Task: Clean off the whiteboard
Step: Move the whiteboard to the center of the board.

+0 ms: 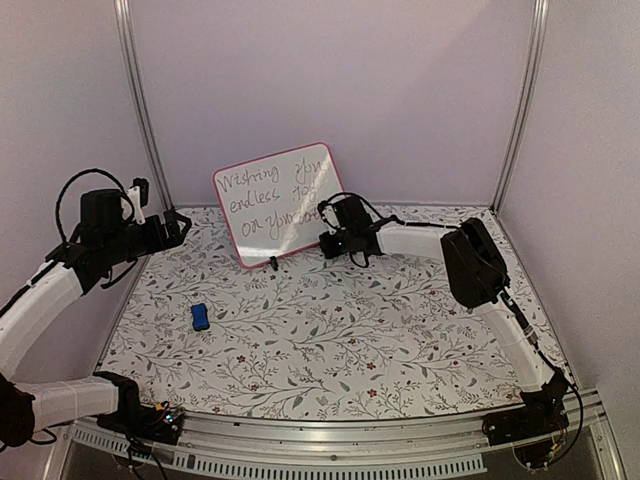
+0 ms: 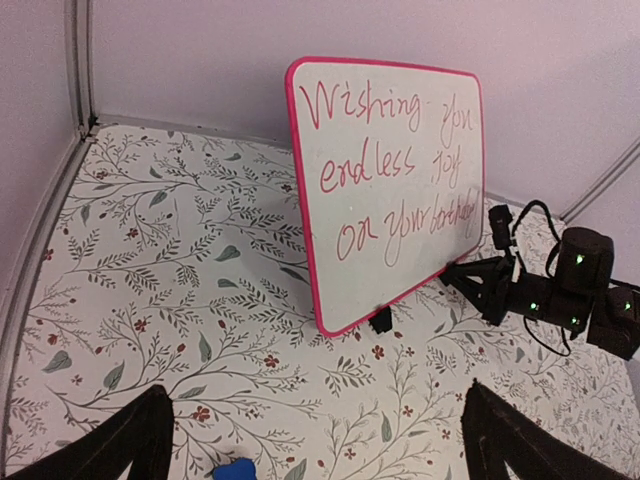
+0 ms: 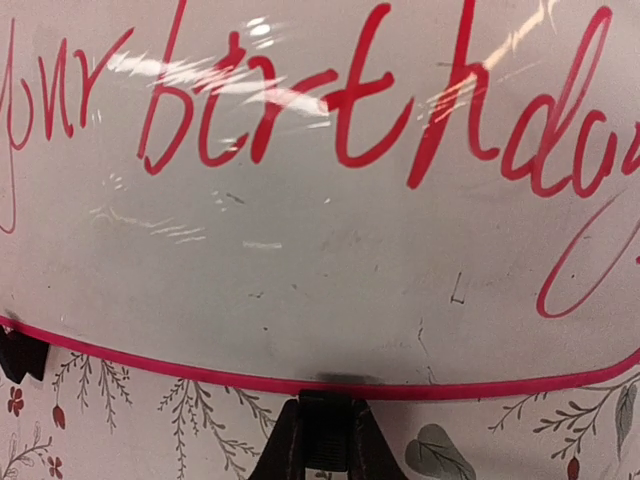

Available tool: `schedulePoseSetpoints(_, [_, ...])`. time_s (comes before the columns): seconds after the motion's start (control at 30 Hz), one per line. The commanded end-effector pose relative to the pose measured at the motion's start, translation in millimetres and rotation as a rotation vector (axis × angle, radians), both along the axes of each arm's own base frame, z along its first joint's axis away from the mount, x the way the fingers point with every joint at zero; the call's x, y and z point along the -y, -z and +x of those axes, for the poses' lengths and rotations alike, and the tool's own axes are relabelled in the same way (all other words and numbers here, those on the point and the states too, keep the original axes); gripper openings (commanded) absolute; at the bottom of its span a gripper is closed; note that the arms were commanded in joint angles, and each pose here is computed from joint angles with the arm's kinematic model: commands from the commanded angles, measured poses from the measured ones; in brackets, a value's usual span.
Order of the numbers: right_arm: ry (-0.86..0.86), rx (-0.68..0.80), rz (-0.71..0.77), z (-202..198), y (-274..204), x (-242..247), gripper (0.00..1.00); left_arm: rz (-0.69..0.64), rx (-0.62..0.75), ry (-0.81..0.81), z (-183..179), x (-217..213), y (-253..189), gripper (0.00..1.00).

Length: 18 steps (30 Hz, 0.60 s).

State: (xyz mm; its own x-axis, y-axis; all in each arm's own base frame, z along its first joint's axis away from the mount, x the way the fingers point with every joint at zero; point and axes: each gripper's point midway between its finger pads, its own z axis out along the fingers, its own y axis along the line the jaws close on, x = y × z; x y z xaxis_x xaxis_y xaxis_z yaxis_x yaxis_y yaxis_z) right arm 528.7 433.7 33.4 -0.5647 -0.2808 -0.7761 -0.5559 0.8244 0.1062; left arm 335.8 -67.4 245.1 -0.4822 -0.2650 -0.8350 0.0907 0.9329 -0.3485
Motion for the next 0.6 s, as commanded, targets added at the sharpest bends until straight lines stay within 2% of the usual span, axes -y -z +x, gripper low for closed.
schedulePoseSetpoints(0.0, [0.050,-0.033,-0.104,-26,12,17,0.00,-0.011,0.017,-0.006,-1,-2,-3,1.00])
schedulePoseSetpoints(0.37, [0.171,-0.068,-0.094,-61,13,58,0.00,-0.010,0.021,-0.018,-2,-5,-4,1.00])
schedulePoseSetpoints(0.57, [0.241,-0.093,-0.101,-90,17,92,0.00,-0.050,-0.051,-0.100,-8,-11,10,1.00])
